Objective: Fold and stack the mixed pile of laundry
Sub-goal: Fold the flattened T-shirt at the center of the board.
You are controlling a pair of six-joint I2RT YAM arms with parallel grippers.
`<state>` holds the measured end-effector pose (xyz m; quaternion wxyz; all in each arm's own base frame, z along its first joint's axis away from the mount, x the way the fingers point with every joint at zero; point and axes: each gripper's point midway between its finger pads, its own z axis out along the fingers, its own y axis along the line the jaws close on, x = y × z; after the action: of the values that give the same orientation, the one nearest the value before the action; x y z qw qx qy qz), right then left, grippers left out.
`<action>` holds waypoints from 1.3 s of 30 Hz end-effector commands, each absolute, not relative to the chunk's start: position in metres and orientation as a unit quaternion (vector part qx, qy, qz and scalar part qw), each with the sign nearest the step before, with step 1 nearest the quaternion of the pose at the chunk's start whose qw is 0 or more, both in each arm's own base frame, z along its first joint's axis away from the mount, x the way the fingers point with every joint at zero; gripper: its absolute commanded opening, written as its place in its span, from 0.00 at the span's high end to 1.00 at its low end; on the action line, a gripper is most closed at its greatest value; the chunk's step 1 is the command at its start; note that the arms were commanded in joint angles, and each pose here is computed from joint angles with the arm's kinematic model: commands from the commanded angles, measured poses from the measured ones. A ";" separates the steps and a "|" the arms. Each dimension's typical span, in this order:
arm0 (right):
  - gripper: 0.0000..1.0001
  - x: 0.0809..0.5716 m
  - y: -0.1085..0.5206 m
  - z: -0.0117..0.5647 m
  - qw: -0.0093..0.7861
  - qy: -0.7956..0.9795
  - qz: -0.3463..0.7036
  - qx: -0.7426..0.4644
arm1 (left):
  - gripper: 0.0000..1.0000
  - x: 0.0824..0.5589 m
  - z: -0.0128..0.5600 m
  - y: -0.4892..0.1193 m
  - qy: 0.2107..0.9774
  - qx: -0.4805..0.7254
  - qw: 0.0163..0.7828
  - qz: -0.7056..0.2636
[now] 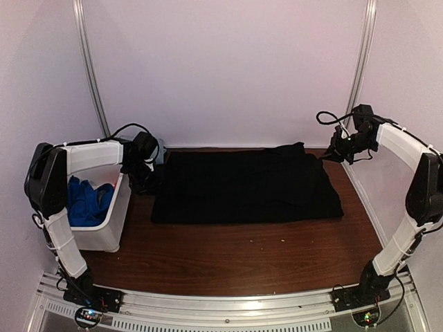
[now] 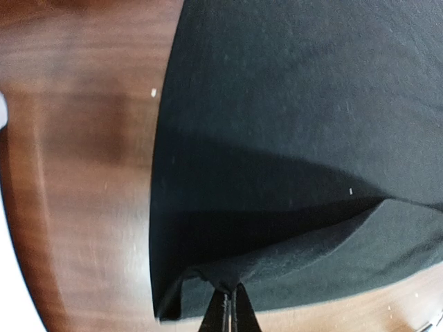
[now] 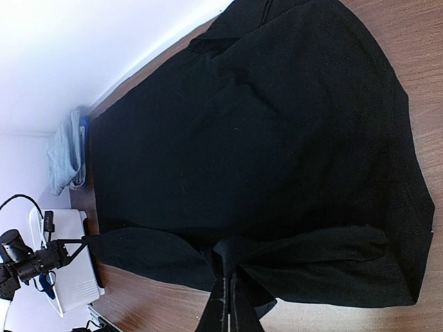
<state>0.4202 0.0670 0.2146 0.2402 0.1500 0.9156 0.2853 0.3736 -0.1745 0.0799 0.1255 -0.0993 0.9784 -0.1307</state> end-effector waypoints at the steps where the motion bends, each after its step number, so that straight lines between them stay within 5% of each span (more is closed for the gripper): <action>1: 1.00 0.440 0.063 0.221 0.270 0.912 0.278 0.136 | 1.00 0.405 0.084 -0.177 0.973 -0.091 0.165 -0.132; 12: 1.00 0.471 0.062 0.240 0.295 0.903 0.285 0.128 | 1.00 0.413 0.083 -0.174 0.972 -0.091 0.179 -0.123; 39: 1.00 0.497 0.059 0.162 0.250 0.914 0.275 0.162 | 1.00 0.439 0.032 -0.165 0.982 -0.089 0.147 -0.079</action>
<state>0.4809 0.0635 0.1765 0.2420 0.1526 0.9163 0.2804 0.4224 -0.1705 0.0367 0.1368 -0.0888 0.9826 -0.0886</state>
